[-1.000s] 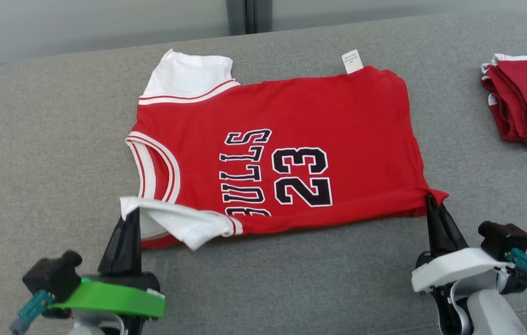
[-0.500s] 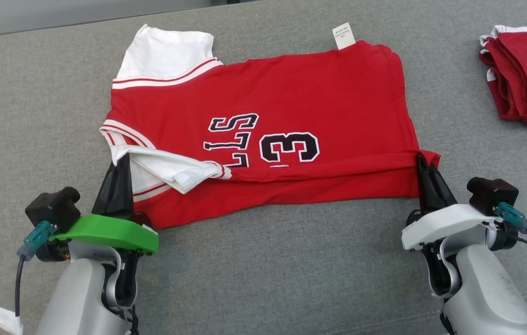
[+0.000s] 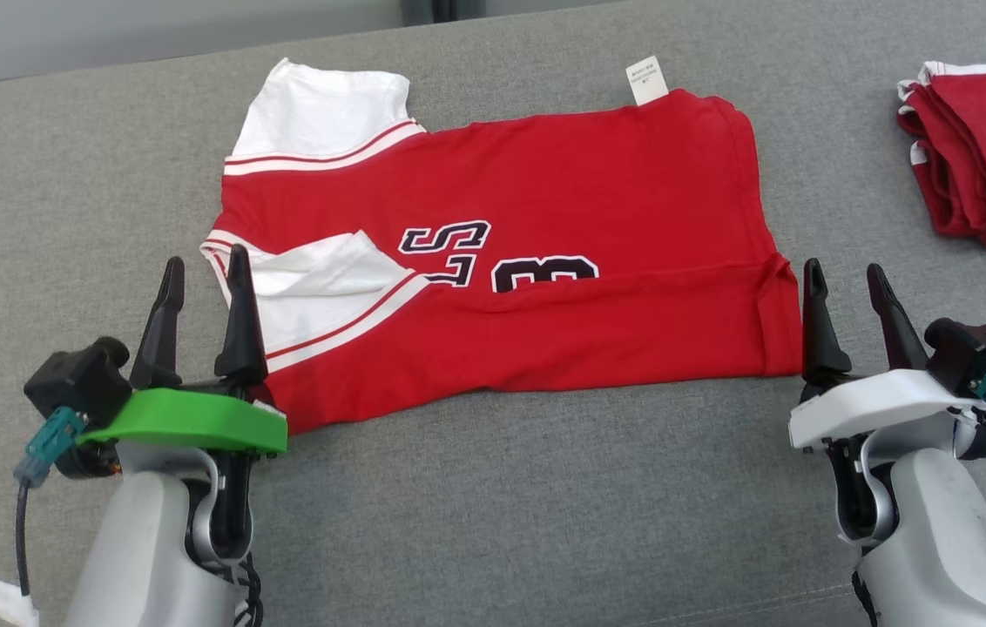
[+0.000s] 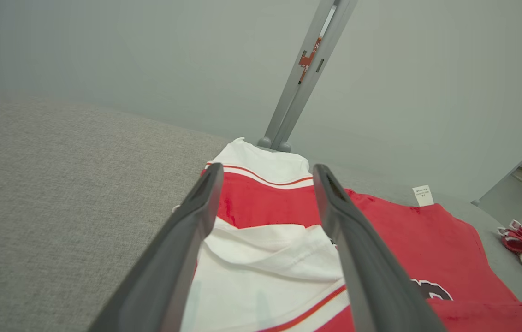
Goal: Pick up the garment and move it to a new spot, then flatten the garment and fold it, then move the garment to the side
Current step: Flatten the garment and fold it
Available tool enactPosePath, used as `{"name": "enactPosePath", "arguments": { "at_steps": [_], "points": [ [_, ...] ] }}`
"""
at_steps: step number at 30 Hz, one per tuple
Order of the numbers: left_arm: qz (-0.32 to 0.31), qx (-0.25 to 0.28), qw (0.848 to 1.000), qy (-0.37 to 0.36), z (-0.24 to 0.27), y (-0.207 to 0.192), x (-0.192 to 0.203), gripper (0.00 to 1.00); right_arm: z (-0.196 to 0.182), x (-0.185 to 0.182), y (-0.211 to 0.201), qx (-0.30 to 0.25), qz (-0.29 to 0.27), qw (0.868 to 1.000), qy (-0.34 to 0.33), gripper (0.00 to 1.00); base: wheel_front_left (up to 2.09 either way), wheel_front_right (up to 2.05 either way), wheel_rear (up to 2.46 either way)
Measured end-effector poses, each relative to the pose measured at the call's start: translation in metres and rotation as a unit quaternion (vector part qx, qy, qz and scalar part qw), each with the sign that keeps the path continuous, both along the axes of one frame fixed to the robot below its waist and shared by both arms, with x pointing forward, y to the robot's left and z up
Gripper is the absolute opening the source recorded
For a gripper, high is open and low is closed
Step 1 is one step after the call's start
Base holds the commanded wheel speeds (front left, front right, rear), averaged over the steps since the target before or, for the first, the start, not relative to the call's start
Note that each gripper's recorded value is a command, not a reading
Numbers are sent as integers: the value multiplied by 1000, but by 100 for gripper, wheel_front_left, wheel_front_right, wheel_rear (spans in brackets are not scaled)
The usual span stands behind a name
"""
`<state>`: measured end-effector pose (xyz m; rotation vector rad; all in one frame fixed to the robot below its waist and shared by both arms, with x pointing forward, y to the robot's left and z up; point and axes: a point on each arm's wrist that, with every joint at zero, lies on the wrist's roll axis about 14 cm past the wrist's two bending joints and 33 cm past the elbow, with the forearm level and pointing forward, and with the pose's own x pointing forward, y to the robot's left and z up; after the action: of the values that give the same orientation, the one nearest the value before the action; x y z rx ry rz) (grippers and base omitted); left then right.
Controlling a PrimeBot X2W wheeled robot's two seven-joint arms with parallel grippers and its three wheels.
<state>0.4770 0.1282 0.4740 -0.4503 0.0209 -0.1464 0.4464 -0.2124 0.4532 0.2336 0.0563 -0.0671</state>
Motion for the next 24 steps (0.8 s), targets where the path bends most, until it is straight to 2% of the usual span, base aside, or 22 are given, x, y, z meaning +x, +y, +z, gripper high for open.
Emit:
{"name": "enactPosePath", "arguments": {
  "at_steps": [7, 15, 24],
  "points": [
    [17, 3, 1000, 17, -8, 17, -36, 100, 6, -24, -5, -22, -4, 1000, -5, 100, 0, 0, 0],
    [8, 34, 991, 132, -44, 33, -79, 100, 11, -38, 1, -34, 6, 999, -10, 100, 0, 0, 0],
    [-12, 14, 972, 233, -80, 21, -95, 100, 8, -38, 5, -35, 14, 999, -6, 100, 0, 0, 0]
  ]
}}
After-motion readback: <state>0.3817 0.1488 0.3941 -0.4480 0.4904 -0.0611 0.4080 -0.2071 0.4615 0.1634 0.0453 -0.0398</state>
